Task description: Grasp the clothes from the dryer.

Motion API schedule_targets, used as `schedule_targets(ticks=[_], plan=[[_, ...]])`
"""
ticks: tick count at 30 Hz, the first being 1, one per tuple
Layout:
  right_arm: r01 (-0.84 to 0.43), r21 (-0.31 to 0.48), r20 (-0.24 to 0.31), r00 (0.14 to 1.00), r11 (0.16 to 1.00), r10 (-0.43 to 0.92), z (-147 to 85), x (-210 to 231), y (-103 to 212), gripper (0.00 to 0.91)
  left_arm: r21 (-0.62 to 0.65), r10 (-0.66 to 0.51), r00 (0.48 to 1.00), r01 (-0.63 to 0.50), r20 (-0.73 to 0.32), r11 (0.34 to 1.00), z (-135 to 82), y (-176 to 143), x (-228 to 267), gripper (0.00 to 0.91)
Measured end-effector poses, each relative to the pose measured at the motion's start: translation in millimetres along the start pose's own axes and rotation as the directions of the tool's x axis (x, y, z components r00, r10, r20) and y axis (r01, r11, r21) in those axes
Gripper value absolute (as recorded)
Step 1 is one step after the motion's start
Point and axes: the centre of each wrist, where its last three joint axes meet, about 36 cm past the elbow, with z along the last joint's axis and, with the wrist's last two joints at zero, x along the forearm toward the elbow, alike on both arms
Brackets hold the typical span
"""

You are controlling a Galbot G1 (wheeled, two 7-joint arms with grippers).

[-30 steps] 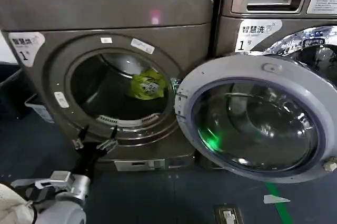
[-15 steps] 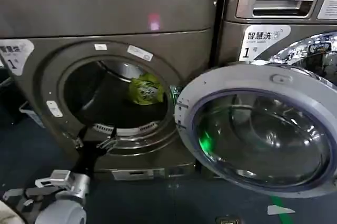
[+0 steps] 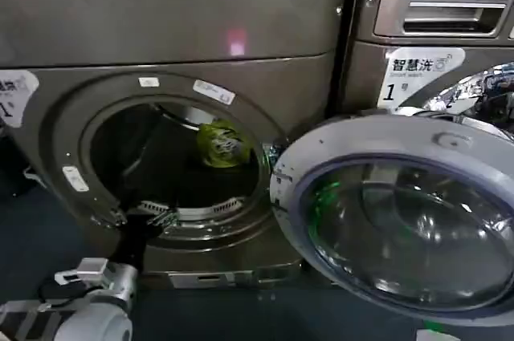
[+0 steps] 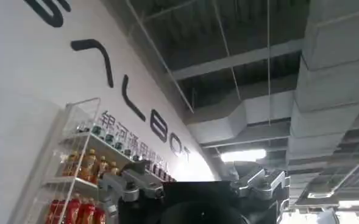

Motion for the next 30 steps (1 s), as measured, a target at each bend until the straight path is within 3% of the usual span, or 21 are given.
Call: schedule_targets(ticks=[30], plan=[[-0.004, 0.000, 0.006, 1.000, 1.000, 0.004, -1.1, -0.1, -2.8, 0.907, -0.004, 0.002, 1.000, -0.002, 0.000, 1.000, -1.0, 1.0, 0.9, 0.907]])
